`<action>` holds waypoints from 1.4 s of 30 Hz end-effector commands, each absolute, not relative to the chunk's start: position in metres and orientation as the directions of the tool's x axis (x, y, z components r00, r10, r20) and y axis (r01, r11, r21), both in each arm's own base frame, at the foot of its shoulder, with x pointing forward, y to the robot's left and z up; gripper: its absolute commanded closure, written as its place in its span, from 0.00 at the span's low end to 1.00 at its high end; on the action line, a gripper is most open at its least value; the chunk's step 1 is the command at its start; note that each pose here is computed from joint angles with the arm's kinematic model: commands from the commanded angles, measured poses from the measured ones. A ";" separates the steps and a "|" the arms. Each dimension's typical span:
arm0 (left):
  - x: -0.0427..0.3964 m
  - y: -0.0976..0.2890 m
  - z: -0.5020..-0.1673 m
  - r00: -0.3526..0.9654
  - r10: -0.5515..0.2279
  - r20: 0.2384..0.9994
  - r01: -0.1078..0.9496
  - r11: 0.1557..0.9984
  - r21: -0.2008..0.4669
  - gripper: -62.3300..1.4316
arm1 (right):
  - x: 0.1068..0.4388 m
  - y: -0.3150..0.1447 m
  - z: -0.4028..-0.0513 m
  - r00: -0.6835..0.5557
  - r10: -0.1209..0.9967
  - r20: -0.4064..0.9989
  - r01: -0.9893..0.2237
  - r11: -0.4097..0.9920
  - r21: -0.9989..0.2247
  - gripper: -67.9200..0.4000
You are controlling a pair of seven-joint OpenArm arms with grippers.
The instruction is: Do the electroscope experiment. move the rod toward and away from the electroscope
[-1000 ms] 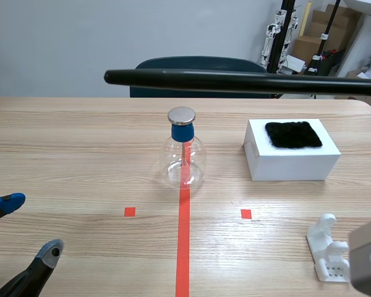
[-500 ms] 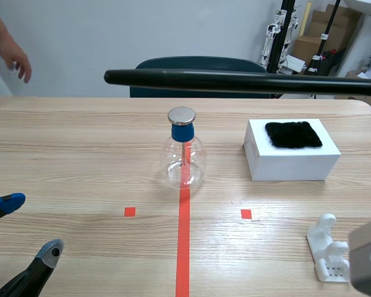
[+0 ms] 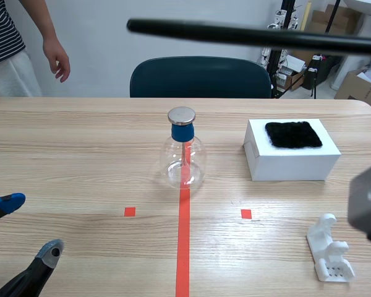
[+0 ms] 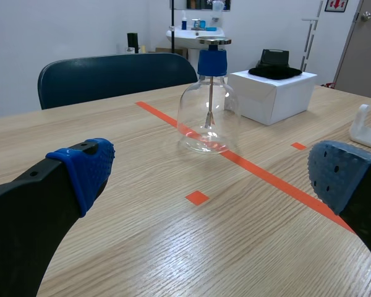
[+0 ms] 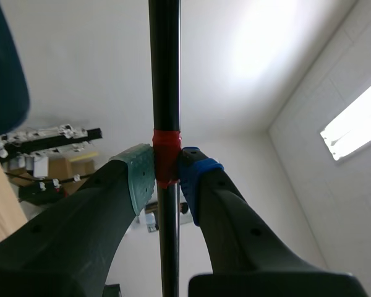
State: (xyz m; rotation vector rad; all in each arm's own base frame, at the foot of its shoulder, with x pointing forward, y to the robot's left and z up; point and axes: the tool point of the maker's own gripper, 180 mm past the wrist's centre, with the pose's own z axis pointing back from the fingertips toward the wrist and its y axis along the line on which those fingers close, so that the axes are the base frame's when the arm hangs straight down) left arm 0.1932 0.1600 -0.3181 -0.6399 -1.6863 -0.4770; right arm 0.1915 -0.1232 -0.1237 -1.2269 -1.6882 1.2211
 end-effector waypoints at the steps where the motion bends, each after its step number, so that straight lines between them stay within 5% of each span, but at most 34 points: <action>1: 0.197 0.162 -0.308 -0.176 0.166 0.970 0.646 0.763 -0.013 0.00 | 0.194 -0.128 -0.095 -0.281 0.960 -0.002 0.408 0.118 -0.906 0.91; 17: 0.197 0.162 -0.308 -0.177 0.166 0.970 0.646 0.763 -0.013 0.00 | 0.300 -0.207 -0.111 -0.004 0.995 -0.100 0.333 -0.093 -0.938 0.91; 28: 0.197 0.162 -0.308 -0.177 0.166 0.970 0.646 0.763 -0.013 0.00 | 0.348 -0.214 -0.128 -0.071 0.989 -0.133 0.296 -0.106 -0.949 0.91; 42: 0.197 0.162 -0.308 -0.177 0.166 0.970 0.646 0.763 -0.013 0.00 | 0.370 -0.148 -0.128 -0.172 0.934 -0.312 0.339 -0.242 -0.909 0.91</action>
